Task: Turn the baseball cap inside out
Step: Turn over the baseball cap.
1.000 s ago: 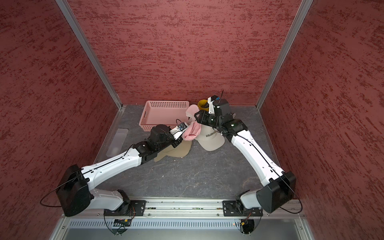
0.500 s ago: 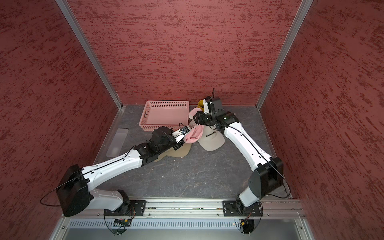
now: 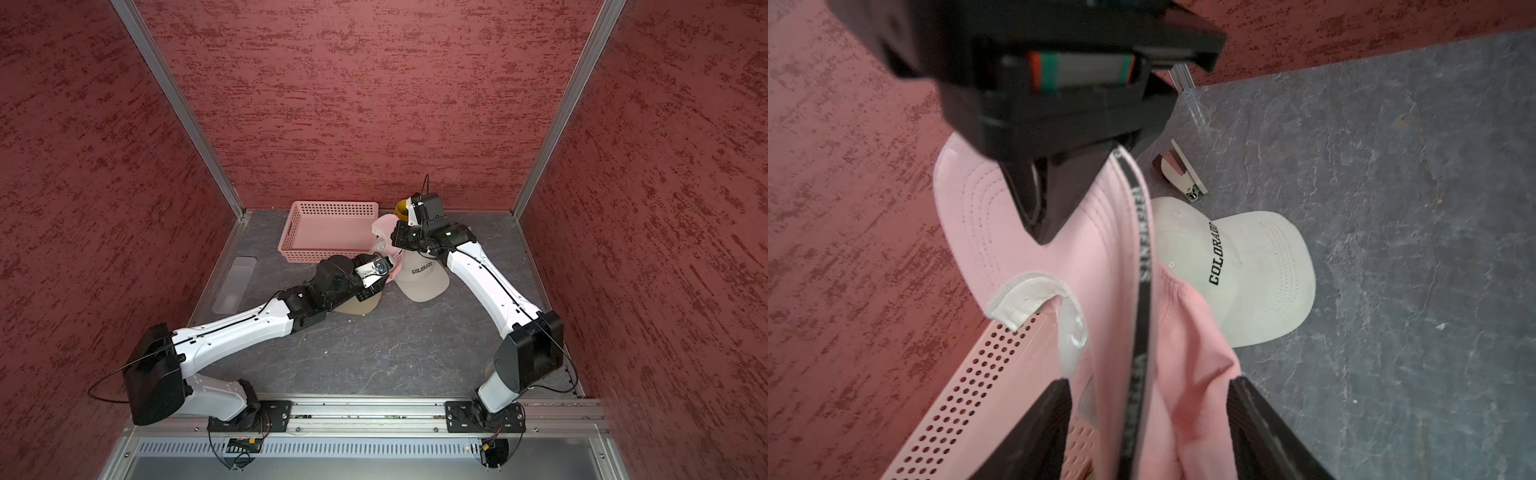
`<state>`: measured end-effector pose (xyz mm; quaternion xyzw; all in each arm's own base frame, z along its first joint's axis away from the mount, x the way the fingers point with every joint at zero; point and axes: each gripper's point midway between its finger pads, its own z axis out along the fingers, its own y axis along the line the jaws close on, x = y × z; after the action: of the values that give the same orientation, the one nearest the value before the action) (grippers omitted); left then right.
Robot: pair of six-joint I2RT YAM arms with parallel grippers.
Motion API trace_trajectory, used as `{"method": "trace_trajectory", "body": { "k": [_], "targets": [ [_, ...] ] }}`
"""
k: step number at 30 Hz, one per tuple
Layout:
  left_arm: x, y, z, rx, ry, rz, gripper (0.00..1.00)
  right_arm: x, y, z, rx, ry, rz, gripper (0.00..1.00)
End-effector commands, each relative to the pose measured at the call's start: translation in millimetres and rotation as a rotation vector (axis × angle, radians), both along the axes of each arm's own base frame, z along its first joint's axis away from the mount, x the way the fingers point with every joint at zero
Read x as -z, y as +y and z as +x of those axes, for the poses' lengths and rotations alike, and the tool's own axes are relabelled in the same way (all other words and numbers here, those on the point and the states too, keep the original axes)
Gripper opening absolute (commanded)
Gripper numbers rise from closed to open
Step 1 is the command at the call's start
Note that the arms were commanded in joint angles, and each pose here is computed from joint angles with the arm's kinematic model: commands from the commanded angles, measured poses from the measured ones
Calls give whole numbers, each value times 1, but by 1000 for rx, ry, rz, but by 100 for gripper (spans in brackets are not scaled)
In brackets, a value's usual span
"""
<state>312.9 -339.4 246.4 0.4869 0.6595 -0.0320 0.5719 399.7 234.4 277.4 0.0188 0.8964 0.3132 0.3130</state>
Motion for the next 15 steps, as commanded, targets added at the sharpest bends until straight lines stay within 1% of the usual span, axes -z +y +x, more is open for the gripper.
{"method": "trace_trajectory", "body": {
  "k": [1, 5, 10, 11, 15],
  "targets": [
    [-14, -10, 10, -37, -75, -11, 67, -19, 3, -1, 14, -27, 66, 5],
    [-17, -15, 25, -82, -115, -18, 65, -17, 5, -5, 8, -15, 78, 5],
    [-26, -23, 30, -84, -152, -57, 55, -10, 7, -9, 0, 4, 77, 5],
    [-29, -25, 30, -76, -156, -68, 51, -8, 8, -9, -2, 7, 77, 5],
    [-34, -31, 25, -43, -158, -90, 29, -5, 12, -9, -10, 15, 77, 6]
  ]
}}
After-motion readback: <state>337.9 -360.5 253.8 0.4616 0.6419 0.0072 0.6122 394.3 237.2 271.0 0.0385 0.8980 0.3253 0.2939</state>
